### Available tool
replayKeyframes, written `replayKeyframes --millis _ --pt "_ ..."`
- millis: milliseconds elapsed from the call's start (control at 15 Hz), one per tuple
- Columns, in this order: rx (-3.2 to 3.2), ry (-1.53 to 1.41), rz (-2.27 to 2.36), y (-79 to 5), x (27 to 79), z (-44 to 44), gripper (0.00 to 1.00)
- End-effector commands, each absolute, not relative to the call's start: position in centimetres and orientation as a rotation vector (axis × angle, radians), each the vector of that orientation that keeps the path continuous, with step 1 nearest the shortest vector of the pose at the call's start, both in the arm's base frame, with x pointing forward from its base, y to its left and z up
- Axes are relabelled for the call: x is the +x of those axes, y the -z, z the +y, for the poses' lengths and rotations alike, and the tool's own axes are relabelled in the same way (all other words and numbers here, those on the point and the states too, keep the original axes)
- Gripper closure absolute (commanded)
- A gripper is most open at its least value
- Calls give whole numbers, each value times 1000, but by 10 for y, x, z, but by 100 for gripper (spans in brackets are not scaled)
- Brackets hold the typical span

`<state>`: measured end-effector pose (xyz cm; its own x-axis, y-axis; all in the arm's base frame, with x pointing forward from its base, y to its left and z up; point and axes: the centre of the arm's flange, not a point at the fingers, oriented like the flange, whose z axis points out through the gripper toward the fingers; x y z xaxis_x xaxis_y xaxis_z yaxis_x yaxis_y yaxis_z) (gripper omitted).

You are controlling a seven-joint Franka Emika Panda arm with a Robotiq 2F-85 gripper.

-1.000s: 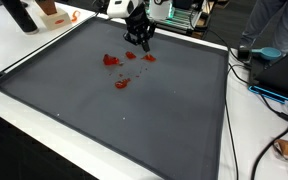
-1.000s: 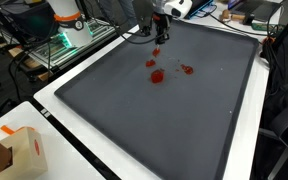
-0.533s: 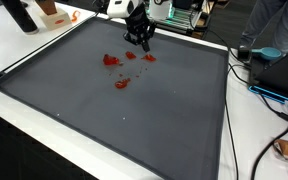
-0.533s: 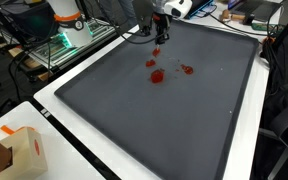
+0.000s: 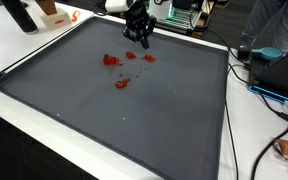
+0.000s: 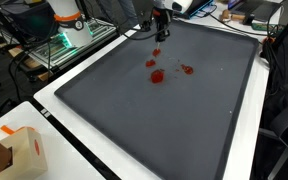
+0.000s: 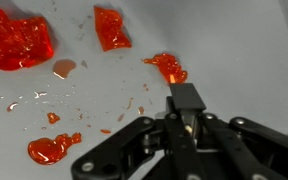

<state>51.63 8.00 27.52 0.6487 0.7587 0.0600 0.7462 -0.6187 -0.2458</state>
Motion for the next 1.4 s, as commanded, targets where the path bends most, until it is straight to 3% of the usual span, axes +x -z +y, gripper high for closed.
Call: replayKeyframes --millis 0,1000,1067,1267,1333 --pt "-2648 -91 -1230 -301 508 76 97" --pt "-2713 -18 -1121 -367 507 78 97" --pt "-2712 -15 -1123 -368 508 79 87" --pt "-2712 -16 -1122 -368 509 79 87" --pt "-2712 -16 -1122 -368 509 79 97"
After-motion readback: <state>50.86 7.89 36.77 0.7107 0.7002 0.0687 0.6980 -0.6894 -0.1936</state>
